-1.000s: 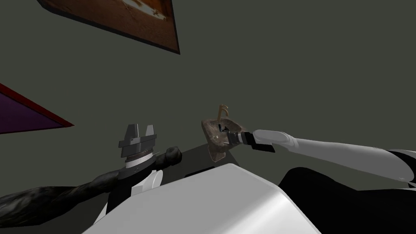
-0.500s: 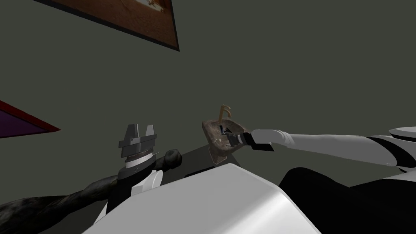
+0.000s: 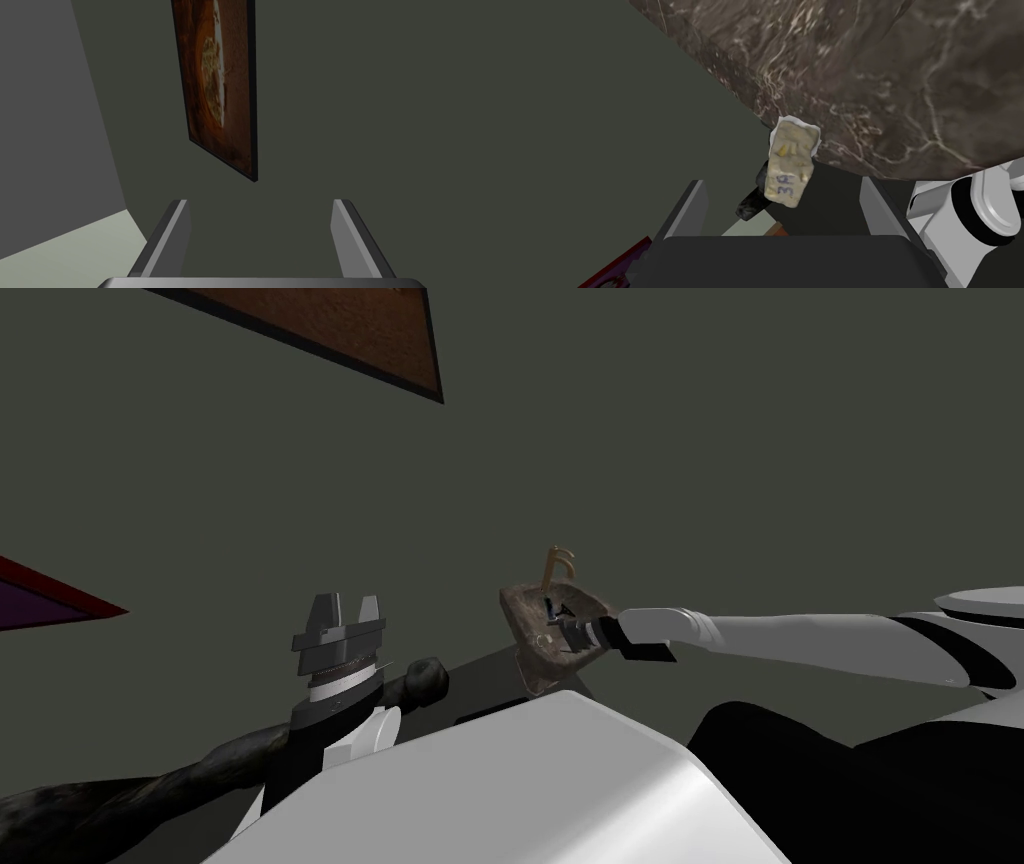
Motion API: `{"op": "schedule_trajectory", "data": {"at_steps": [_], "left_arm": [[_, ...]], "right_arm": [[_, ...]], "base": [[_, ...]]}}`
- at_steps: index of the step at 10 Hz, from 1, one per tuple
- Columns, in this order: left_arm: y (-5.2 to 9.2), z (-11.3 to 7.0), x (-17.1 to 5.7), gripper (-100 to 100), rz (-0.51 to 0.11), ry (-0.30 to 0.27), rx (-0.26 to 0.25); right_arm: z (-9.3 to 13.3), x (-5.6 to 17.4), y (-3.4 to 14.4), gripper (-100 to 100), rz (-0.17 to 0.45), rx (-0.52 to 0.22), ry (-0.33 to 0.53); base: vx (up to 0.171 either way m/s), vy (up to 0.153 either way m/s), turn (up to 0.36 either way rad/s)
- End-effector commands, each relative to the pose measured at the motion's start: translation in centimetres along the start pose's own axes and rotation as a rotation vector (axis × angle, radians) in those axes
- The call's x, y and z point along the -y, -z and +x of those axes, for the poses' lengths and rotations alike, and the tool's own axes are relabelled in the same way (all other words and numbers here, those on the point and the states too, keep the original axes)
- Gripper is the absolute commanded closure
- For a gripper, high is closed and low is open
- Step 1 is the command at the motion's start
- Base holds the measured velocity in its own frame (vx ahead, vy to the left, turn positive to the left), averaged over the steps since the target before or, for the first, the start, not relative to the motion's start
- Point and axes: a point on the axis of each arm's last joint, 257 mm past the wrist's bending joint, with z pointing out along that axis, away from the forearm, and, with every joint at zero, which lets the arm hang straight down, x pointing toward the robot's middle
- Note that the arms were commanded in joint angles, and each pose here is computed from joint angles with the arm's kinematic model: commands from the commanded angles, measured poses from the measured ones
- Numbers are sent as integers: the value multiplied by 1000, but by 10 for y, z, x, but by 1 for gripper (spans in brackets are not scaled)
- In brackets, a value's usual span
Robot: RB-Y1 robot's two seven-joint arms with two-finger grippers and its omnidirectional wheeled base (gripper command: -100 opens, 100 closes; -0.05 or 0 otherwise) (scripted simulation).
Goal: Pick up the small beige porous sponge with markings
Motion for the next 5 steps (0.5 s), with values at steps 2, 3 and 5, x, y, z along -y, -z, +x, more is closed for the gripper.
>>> {"op": "schedule_trajectory", "data": {"at_steps": [2, 3, 5], "left_arm": [[0, 0, 0, 0, 0, 0, 0], [0, 0, 0, 0, 0, 0, 0], [0, 0, 0, 0, 0, 0, 0]], "right_arm": [[0, -23, -1, -100, -59, 4, 20], [-1, -28, -1, -100, -66, 6, 12], [-1, -26, -1, 0, -62, 5, 15]], "base": [[108, 83, 28], [62, 36, -5], [11, 7, 0]]}}
